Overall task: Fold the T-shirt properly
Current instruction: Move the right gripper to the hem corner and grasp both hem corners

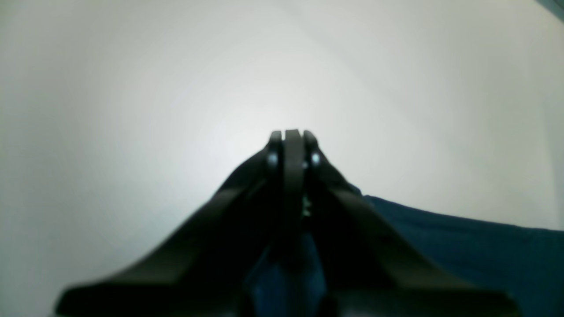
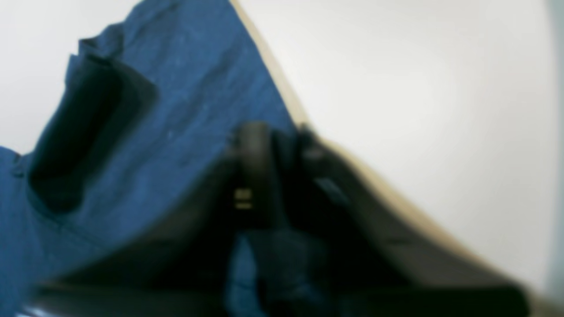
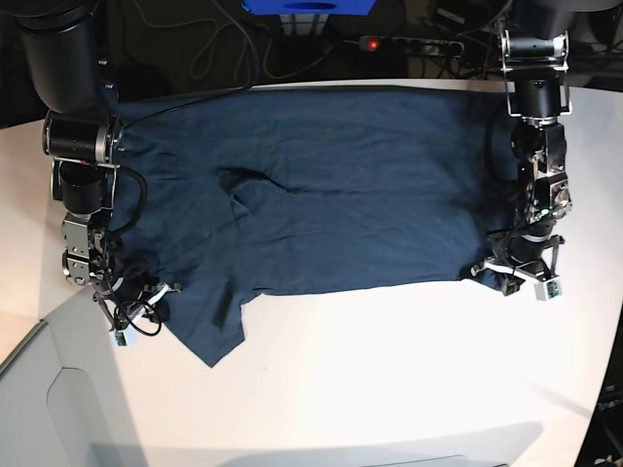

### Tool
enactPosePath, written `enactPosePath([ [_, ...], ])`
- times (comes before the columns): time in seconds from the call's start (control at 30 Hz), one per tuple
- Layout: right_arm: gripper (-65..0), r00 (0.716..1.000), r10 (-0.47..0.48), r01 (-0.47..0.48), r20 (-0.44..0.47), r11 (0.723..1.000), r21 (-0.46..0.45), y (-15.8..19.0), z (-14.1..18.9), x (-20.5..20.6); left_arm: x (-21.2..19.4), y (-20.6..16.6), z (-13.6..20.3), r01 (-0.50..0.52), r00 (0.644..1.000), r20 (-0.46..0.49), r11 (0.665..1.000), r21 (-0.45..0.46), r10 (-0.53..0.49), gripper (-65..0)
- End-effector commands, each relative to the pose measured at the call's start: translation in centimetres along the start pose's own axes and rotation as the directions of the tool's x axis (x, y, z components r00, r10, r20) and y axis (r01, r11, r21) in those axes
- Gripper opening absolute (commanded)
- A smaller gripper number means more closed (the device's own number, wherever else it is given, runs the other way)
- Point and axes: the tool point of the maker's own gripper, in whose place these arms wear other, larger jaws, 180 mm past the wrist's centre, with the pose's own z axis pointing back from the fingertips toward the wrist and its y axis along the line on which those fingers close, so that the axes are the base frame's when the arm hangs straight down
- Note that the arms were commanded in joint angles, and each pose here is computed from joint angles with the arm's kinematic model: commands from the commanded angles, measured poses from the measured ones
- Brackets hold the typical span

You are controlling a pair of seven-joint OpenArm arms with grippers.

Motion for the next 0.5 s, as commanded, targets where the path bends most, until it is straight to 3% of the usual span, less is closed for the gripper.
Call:
enactPosePath([
  [0.0, -65.0, 0.999, 0.023, -0.023, -0.03, 1.0, -0.009, -0.3, 0.1, 0.3, 2.4, -0.1, 0.0, 0.011, 0.998, 0.062, 1.0, -0.007, -0.011, -65.0],
  [0.2, -65.0, 1.0, 0.026, -0.025, 0.009, 1.0, -0.012, -0.4, 0.3, 1.6, 2.7, -0.3, 0.0, 0.002, 0.997, 0.071, 1.0, -0.014, -0.001, -65.0],
  [0.47, -65.0, 0.967, 0.211, -0.207, 0.145, 0.977, -0.044, 0.8, 3.7, 3.7, 3.3, -1.5, 1.3, 0.029, 0.994, 0.106, 0.999, -0.046, -0.024, -65.0],
])
